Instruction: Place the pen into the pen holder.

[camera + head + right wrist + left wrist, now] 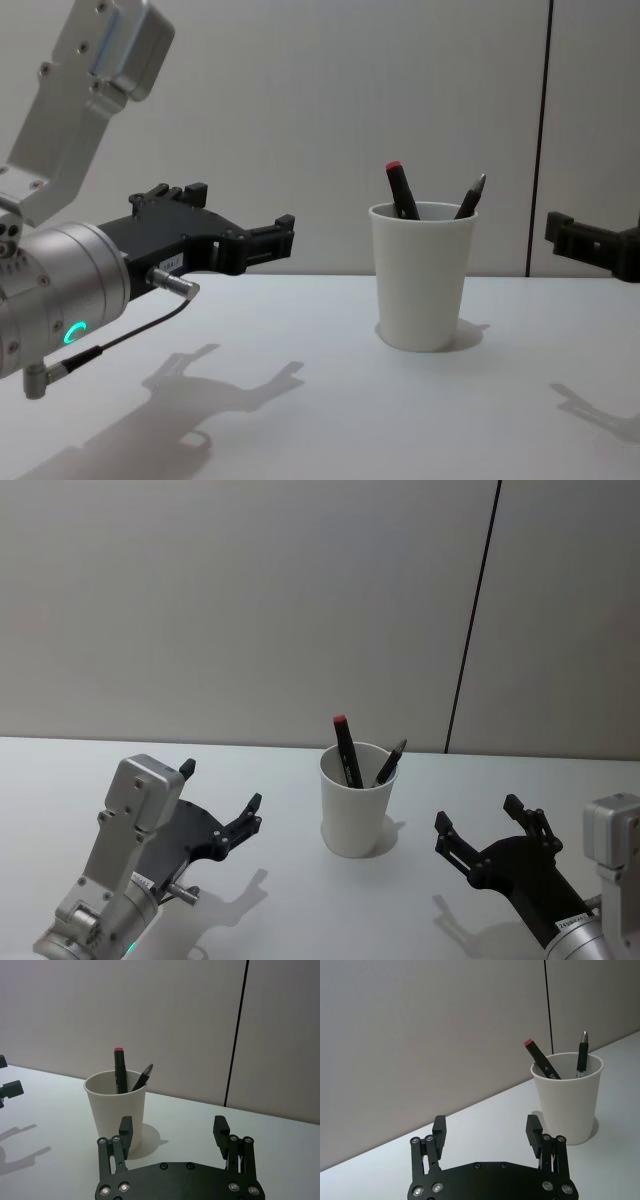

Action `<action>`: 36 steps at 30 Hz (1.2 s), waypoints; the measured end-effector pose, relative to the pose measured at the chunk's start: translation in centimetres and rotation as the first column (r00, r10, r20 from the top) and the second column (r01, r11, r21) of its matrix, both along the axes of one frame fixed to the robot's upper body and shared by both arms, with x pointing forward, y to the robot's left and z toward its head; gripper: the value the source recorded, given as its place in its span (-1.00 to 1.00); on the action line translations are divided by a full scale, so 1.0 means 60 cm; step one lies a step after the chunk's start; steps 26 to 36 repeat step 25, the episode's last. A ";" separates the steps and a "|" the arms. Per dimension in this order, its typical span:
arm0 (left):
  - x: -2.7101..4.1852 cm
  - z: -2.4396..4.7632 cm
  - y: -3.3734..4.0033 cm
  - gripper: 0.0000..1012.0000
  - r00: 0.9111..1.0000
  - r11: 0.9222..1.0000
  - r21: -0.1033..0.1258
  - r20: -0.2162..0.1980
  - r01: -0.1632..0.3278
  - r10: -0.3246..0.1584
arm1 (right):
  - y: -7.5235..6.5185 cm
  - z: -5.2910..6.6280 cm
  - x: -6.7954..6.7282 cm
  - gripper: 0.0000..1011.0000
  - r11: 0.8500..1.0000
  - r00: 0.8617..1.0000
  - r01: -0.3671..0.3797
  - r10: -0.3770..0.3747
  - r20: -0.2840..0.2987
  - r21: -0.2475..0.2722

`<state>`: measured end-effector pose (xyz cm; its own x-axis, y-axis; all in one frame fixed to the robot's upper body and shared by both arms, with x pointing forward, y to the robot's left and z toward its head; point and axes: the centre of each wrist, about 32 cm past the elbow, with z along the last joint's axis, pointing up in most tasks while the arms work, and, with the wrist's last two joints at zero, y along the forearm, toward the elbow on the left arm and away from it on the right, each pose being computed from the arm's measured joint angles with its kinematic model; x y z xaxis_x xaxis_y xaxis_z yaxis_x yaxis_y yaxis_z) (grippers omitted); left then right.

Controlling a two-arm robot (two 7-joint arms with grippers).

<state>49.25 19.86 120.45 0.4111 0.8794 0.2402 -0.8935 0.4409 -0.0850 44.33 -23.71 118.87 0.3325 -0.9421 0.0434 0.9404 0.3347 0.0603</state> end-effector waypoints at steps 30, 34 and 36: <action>-0.001 0.000 0.000 0.98 1.000 1.000 0.002 0.001 -0.008 0.008 | 0.000 0.000 0.000 0.98 1.000 1.000 0.000 0.000 0.000 0.000; -0.001 0.000 0.000 0.98 1.000 1.000 0.002 0.001 -0.008 0.008 | 0.000 0.000 0.000 0.98 1.000 1.000 0.000 0.000 0.000 0.000; -0.001 0.000 0.000 0.98 1.000 1.000 0.002 0.001 -0.008 0.008 | 0.000 0.000 0.000 0.98 1.000 1.000 0.000 0.000 0.000 0.000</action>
